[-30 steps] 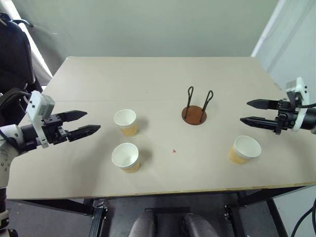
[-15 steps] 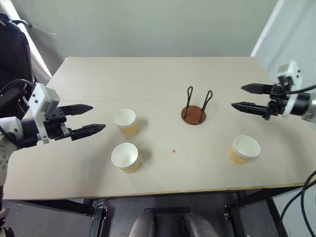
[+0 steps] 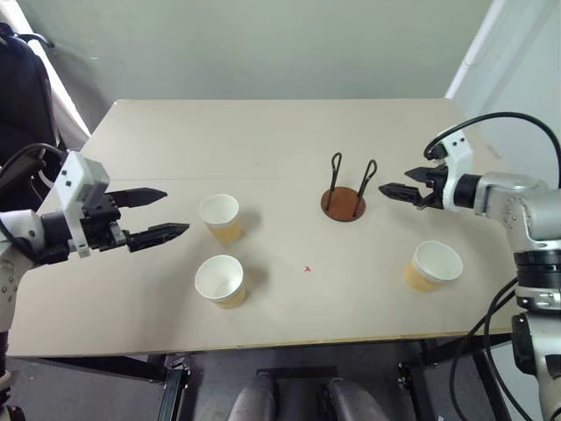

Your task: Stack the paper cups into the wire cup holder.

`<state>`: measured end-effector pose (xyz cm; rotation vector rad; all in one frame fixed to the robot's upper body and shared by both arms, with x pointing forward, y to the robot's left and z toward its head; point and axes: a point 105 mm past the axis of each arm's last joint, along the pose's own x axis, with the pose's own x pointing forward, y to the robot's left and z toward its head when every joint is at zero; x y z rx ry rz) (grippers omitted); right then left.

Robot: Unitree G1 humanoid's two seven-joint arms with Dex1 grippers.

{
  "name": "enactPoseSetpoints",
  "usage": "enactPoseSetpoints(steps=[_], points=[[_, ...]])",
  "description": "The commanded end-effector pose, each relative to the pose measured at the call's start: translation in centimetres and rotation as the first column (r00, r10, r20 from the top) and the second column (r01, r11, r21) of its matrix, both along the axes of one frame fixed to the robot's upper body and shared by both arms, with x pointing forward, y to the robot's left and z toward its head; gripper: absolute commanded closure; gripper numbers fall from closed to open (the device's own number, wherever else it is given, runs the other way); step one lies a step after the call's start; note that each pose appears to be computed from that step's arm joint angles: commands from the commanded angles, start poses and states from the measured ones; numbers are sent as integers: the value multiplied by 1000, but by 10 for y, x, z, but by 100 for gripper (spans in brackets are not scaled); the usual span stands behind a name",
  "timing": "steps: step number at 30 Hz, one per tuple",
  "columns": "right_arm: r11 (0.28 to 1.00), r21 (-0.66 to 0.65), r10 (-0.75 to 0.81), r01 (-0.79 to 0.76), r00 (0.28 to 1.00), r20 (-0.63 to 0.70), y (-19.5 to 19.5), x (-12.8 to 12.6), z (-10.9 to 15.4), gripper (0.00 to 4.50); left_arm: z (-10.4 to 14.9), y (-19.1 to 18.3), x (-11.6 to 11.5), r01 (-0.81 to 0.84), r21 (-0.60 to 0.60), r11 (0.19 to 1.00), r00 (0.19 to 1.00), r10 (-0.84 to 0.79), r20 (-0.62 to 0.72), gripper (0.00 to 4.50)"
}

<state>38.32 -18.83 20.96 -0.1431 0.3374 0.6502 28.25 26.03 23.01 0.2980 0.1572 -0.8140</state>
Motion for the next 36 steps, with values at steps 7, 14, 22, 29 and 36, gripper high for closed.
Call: enactPoseSetpoints(steps=[7, 14, 22, 29, 36], points=[[998, 64, 11, -13, 999, 33, 22, 6, 14, 0, 7, 0, -5, 0, 20, 1000, 999, -1, 47, 3], [995, 97, 12, -13, 1000, 14, 38, 12, 5, 0, 4, 1, -6, -4, 24, 1000, 999, 3, 42, 3], [991, 131, -35, 30, 999, 38, 36, 24, 5, 0, 5, 5, -9, -21, 36, 999, 999, 19, 46, 3], [990, 139, -34, 27, 998, 53, 43, 29, 2, 205, 6, 5, -10, -29, 41, 999, 999, 27, 47, 0], [991, 132, 1, -9, 998, 58, 48, 26, 4, 449, 6, 6, -10, -38, 43, 998, 998, 36, 47, 0]])
